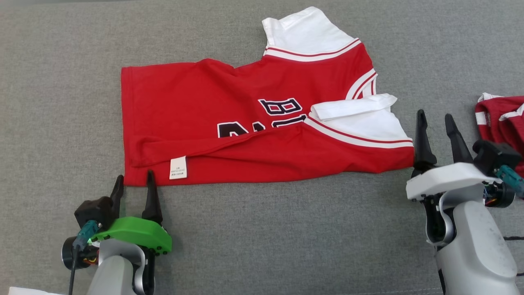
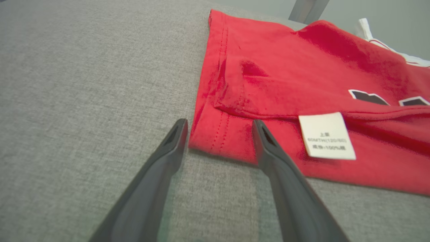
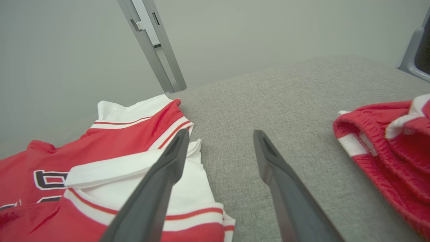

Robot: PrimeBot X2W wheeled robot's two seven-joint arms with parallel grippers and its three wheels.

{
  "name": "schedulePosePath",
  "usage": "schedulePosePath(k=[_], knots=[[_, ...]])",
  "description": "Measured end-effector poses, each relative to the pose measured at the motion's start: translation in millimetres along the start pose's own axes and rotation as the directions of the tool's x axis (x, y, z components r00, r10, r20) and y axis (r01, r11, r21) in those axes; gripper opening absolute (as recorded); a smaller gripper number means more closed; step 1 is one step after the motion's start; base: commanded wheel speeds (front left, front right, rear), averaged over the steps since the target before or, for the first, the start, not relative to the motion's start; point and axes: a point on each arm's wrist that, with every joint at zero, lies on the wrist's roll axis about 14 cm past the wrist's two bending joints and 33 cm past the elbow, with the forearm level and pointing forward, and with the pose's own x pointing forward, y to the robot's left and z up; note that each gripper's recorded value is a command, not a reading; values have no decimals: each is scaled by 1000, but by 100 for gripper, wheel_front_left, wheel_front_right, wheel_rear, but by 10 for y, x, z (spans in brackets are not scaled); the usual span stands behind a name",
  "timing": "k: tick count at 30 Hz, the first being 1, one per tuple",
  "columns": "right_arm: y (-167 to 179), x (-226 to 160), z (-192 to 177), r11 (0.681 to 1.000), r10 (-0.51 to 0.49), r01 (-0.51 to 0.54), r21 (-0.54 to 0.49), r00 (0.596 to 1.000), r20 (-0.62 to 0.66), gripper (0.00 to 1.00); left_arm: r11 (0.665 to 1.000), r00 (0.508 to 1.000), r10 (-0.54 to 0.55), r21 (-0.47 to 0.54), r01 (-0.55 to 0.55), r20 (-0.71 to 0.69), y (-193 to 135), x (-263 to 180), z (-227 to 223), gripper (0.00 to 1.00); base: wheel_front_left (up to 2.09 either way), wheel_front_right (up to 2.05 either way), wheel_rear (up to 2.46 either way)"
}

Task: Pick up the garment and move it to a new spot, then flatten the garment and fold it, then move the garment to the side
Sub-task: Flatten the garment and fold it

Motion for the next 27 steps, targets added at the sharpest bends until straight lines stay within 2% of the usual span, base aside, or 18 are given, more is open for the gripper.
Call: schedulePosePath(k=[6, 11, 12, 13, 14, 21, 22, 23, 24, 27], knots=[[-107, -186, -231, 1000, -26, 26, -5, 998, -64, 100, 1000, 999, 8, -1, -8, -52, 36, -23, -178, 100, 0, 0, 0], [-55, -235, -356, 1000, -7, 6, -12, 995, -102, 100, 1000, 997, 11, 3, -11, -81, 50, 52, -259, 100, 0, 0, 0], [-38, -251, -388, 1000, -1, -1, -15, 994, -112, 100, 1000, 996, 11, 3, -10, -88, 49, 66, -278, 91, 0, 0, 0], [-18, -269, -425, 1000, 6, -9, -21, 992, -125, 100, 1000, 995, 8, 4, -8, -97, 43, 74, -301, 12, 0, 0, 0], [-3, -281, -448, 1000, 12, -15, -25, 991, -133, 100, 1000, 995, 2, 4, -2, -101, 33, 83, -310, 0, 0, 0, 0], [19, -392, -766, 999, 17, -25, -31, 971, -238, 100, 999, 993, -32, 2, 33, -117, -30, 103, -332, 0, 0, 0, 0], [30, -385, -794, 999, 20, -28, -29, 969, -248, 73, 999, 992, -36, 0, 36, -117, -34, 100, -330, 0, 0, 0, 0], [61, -371, -813, 999, 29, -37, -27, 967, -254, 28, 999, 992, -39, 0, 39, -117, -37, 97, -327, 0, 0, 0, 0], [99, -364, -837, 999, 40, -48, -24, 964, -261, 0, 999, 992, -41, -1, 41, -115, -39, 94, -321, 0, 0, 0, 0], [144, -329, -826, 999, 49, -51, -2, 965, -257, 0, 998, 992, -55, 2, 55, -115, -66, 81, -313, 0, 0, 0, 0]])
